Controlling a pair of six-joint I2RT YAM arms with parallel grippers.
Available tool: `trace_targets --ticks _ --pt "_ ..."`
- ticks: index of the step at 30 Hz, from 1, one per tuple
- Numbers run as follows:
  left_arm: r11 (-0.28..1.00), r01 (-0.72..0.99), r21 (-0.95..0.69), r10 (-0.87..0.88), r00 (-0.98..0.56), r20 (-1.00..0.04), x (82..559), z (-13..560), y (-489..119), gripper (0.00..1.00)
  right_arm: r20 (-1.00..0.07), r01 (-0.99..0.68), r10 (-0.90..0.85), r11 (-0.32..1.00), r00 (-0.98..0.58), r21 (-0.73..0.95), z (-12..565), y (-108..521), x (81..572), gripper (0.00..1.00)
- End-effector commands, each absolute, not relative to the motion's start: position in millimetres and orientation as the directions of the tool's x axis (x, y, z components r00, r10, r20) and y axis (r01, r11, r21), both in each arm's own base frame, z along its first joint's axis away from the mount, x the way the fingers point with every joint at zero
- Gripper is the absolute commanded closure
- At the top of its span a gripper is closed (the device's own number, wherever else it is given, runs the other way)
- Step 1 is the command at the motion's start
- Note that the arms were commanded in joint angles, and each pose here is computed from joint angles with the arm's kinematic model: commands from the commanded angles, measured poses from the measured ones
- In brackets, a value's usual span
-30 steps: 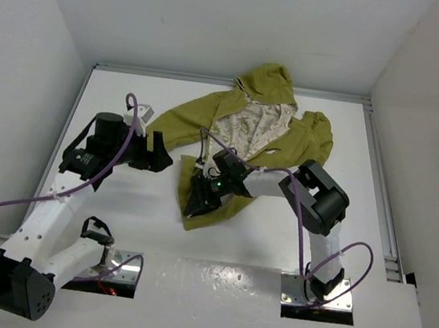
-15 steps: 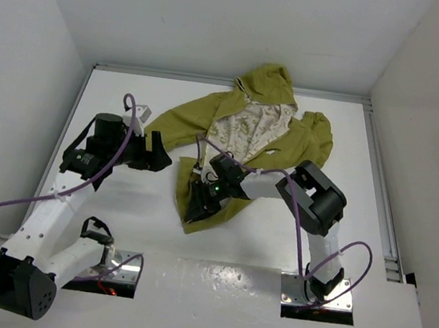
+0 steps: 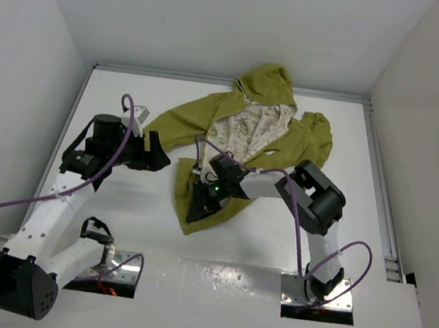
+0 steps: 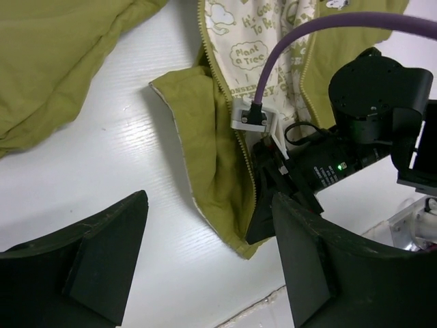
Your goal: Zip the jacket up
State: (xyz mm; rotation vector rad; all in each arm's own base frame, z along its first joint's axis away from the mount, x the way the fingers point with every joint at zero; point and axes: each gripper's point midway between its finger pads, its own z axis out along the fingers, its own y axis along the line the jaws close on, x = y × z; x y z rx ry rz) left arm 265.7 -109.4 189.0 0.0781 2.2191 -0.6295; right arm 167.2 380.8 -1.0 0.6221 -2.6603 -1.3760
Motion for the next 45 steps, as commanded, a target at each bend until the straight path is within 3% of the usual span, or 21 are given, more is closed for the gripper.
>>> trace_targets --ticks 1,6,12,17,23,41,45 --pt "0.843 0.276 -0.462 -0.182 -0.662 -0.727 265 194 -113 0.22 -0.244 -0.381 -0.361 0.38 -0.9 0.843 51 397 191 0.98" --pt "0.769 0.281 -0.574 -0.221 -0.726 -0.651 251 177 -128 0.33 -0.336 -0.385 -0.204 0.298 -0.919 0.873 108 389 249 1.0" --pt "0.591 0.248 -0.768 -0.309 -0.809 -0.5 229 163 -148 0.29 -0.414 -0.422 -0.083 0.197 -0.907 0.885 164 375 284 1.0" --pt "0.432 0.205 -0.878 -0.364 -0.851 -0.378 219 171 -165 0.37 -0.36 -0.364 -0.055 0.16 -0.932 0.918 167 373 277 1.0" --pt "0.374 0.224 -0.9 -0.42 -0.824 -0.38 231 190 -167 0.41 -0.336 -0.342 -0.067 0.118 -0.94 0.932 169 382 264 1.0" --pt "0.392 0.25 -0.885 -0.434 -0.798 -0.418 243 186 -183 0.49 -0.287 -0.293 -0.086 0.063 -0.954 0.954 172 394 251 1.0" --pt "0.389 0.258 -0.885 -0.437 -0.794 -0.423 245 187 -185 0.57 -0.287 -0.293 -0.095 0.054 -0.953 0.955 174 398 247 1.0"
